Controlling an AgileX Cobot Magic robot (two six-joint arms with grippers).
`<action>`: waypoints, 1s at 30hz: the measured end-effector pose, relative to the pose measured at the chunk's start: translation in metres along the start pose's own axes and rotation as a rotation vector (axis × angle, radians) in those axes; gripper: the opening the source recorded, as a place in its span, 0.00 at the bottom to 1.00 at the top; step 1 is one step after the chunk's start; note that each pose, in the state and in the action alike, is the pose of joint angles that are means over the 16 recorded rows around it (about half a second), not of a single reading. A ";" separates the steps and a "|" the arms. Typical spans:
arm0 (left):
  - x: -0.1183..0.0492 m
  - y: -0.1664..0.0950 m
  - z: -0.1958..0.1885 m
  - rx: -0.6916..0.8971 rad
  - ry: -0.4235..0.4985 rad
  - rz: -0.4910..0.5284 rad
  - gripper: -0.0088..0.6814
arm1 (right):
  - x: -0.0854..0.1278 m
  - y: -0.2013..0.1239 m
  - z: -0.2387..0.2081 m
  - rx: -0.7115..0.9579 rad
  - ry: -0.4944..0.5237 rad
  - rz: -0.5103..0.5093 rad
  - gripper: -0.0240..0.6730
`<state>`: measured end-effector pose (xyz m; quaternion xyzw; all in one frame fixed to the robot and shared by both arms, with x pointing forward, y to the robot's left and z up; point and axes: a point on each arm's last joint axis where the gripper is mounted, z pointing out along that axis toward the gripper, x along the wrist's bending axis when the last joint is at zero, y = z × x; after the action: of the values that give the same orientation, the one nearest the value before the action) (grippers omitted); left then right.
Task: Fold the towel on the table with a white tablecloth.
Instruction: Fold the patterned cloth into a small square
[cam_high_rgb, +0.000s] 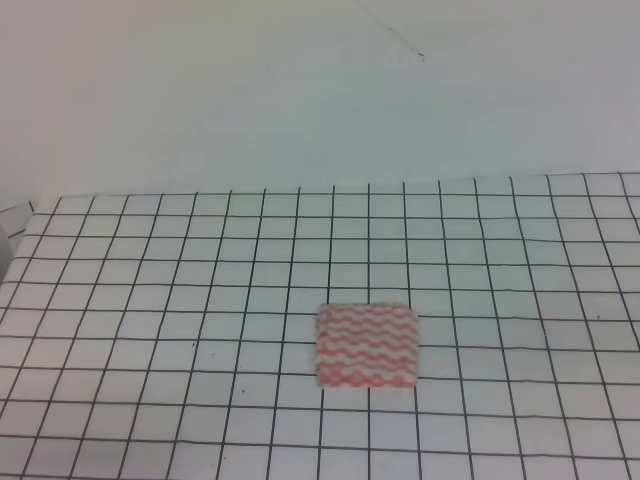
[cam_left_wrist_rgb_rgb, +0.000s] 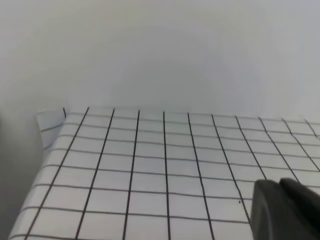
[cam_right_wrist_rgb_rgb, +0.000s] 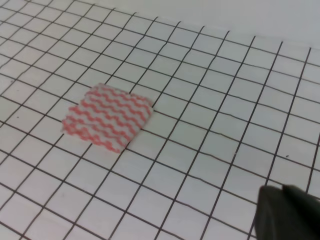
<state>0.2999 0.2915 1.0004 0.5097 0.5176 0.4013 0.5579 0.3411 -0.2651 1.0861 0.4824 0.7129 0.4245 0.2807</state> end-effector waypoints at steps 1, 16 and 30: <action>0.001 -0.007 -0.001 0.016 0.004 -0.009 0.01 | 0.000 0.000 0.000 0.000 0.000 0.000 0.03; 0.006 -0.042 -0.007 0.169 0.022 -0.053 0.01 | 0.000 0.000 0.000 0.001 0.001 0.001 0.03; 0.006 -0.042 -0.007 0.167 0.022 -0.053 0.01 | -0.003 -0.001 -0.005 -0.041 -0.045 0.001 0.03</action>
<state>0.2909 0.2917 0.9584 0.5362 0.5687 0.3471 0.5183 0.3374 -0.2697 1.0875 0.4863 0.6973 0.4284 0.3062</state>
